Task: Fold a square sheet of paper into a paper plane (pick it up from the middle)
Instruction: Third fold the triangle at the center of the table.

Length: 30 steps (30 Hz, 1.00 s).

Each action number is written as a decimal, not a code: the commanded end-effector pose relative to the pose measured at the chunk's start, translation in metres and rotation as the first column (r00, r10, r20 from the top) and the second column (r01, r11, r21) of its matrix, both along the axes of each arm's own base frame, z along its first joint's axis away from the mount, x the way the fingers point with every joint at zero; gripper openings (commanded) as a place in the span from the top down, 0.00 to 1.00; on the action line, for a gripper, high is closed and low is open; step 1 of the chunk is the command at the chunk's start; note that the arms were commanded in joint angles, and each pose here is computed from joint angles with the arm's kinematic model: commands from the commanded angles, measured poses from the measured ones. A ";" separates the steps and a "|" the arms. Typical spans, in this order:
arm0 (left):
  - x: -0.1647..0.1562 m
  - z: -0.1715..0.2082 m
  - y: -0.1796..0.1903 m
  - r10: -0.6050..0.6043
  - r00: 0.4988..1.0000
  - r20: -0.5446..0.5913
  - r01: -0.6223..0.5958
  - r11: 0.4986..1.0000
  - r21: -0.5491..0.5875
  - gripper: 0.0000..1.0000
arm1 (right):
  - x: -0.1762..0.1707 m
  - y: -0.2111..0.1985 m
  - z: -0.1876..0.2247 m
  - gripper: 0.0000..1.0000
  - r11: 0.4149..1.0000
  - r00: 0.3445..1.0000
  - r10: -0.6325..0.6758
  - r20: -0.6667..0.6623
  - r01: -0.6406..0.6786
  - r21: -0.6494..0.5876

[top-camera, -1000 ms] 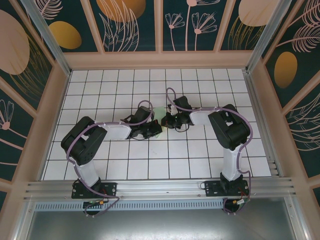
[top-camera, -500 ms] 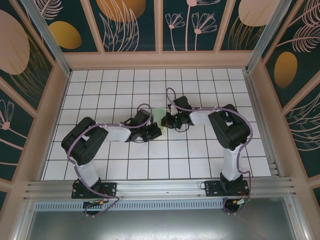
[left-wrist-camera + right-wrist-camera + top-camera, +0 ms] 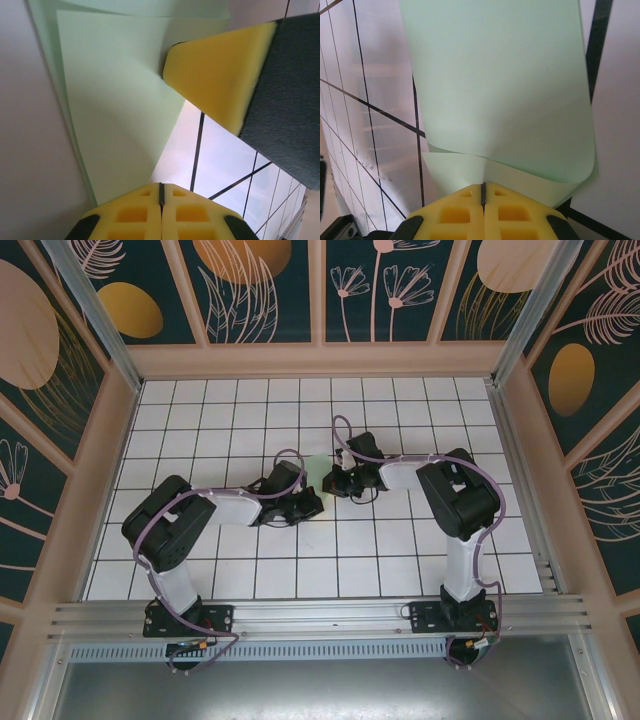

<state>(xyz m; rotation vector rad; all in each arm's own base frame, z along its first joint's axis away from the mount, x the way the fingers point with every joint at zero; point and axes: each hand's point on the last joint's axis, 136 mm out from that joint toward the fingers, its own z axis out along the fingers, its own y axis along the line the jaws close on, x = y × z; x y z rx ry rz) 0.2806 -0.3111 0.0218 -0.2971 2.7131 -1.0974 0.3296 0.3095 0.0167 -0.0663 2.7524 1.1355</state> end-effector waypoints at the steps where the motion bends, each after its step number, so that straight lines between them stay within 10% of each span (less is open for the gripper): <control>1: 0.014 0.021 0.000 0.013 0.997 0.081 -0.015 0.999 0.028 0.92 | -0.024 -0.031 -0.056 0.98 0.983 0.989 -0.061 -0.133 0.036 -0.182; 30: -0.017 -0.023 0.004 -0.023 0.998 -0.066 0.024 1.000 0.015 0.94 | -0.025 -0.032 -0.058 0.98 0.982 0.989 -0.056 -0.139 0.029 -0.188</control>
